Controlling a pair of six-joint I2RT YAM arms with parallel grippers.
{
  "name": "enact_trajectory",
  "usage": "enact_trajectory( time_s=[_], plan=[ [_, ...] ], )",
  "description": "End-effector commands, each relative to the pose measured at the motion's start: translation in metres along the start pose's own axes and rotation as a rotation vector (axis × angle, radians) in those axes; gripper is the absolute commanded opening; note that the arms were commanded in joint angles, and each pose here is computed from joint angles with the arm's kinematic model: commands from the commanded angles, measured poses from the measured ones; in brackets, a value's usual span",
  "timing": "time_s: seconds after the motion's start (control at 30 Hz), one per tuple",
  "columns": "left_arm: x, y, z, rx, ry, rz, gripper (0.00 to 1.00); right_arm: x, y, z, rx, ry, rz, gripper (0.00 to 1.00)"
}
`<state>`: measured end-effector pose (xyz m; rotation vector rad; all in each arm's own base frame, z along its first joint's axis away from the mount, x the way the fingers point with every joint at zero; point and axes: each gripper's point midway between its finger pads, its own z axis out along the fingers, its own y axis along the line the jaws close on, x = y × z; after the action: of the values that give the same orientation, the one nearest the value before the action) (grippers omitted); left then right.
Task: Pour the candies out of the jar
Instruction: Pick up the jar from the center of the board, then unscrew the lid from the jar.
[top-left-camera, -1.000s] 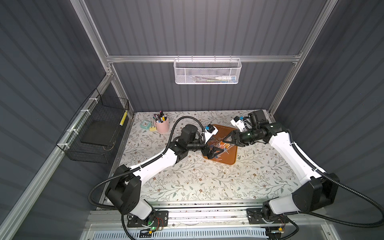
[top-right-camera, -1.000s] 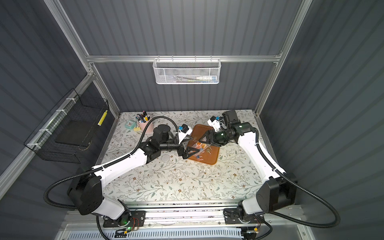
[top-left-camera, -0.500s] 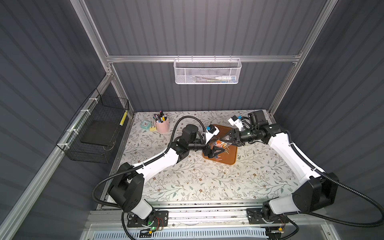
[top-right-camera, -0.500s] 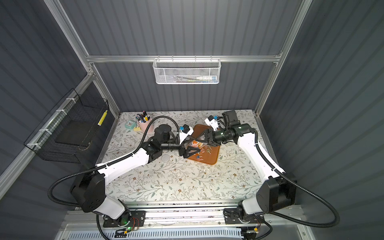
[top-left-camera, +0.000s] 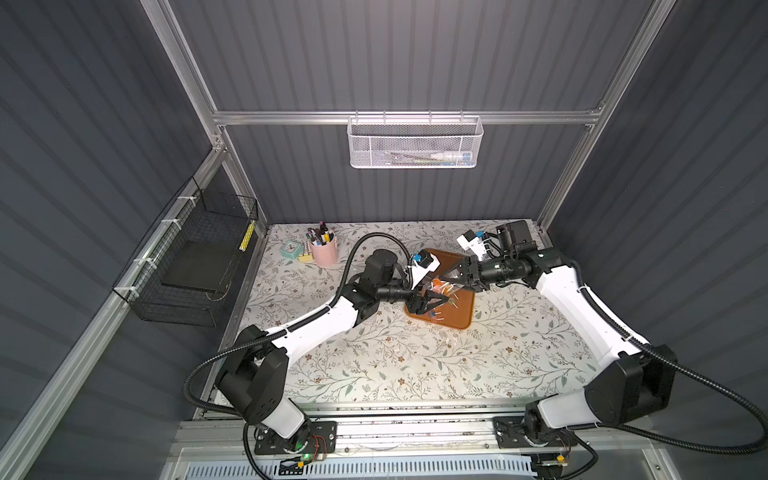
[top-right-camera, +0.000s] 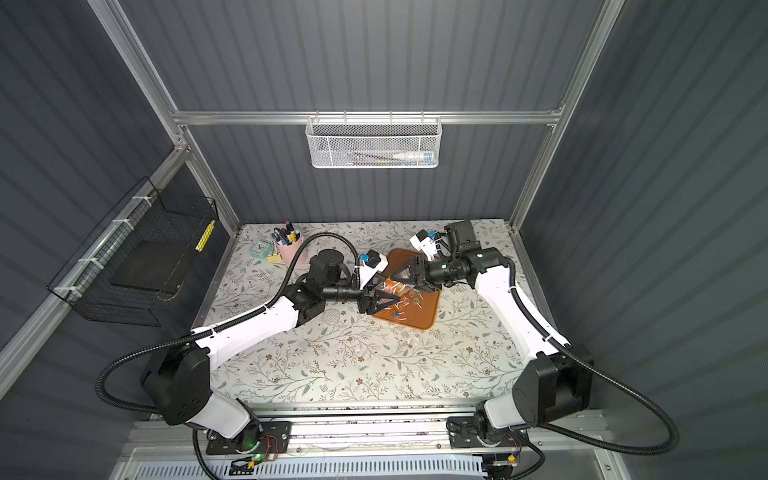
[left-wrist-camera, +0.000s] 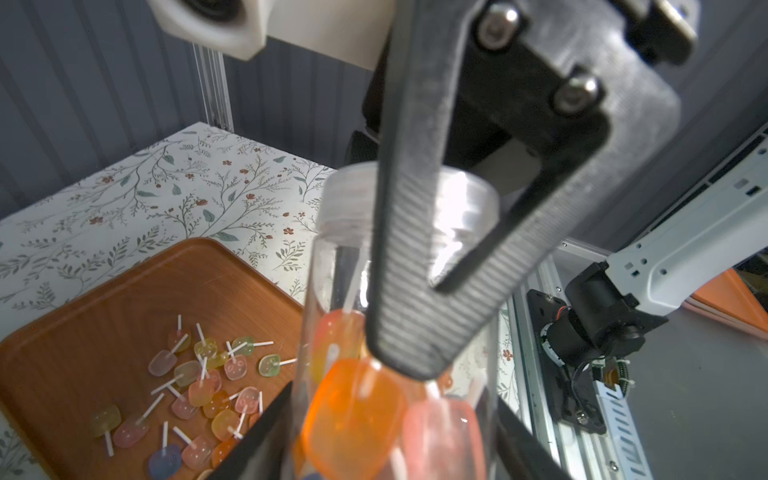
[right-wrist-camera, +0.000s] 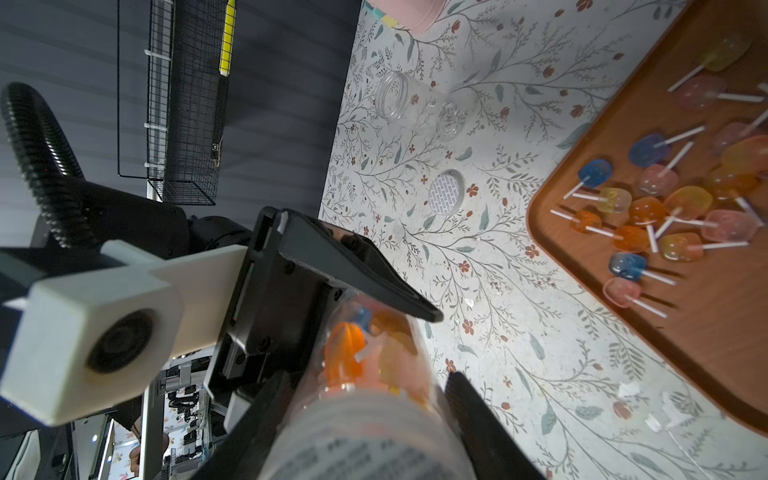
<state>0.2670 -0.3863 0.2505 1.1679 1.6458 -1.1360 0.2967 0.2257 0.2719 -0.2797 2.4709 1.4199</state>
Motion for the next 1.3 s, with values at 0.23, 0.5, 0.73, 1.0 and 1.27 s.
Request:
enact_trajectory(
  time_s=[0.23,0.5,0.73,1.0,1.27],
  plan=[
    [-0.002,0.000,0.002,-0.004,0.007,-0.009,0.35,-0.002,0.011,-0.003,-0.040,-0.014,-0.015,0.53],
    [0.001,0.002,0.001,-0.025,0.000,-0.010,0.35,-0.006,0.010,-0.005,-0.013,-0.042,-0.019,0.63],
    [0.007,0.013,0.002,-0.078,-0.002,-0.010,0.14,-0.014,0.003,-0.017,0.096,-0.125,-0.030,0.75],
    [0.007,0.025,0.002,-0.146,-0.021,-0.008,0.00,-0.021,-0.026,-0.031,0.250,-0.291,0.063,0.75],
    [0.005,0.036,0.004,-0.196,-0.060,-0.004,0.00,-0.033,-0.016,-0.018,0.151,-0.379,0.090,0.76]
  ],
)
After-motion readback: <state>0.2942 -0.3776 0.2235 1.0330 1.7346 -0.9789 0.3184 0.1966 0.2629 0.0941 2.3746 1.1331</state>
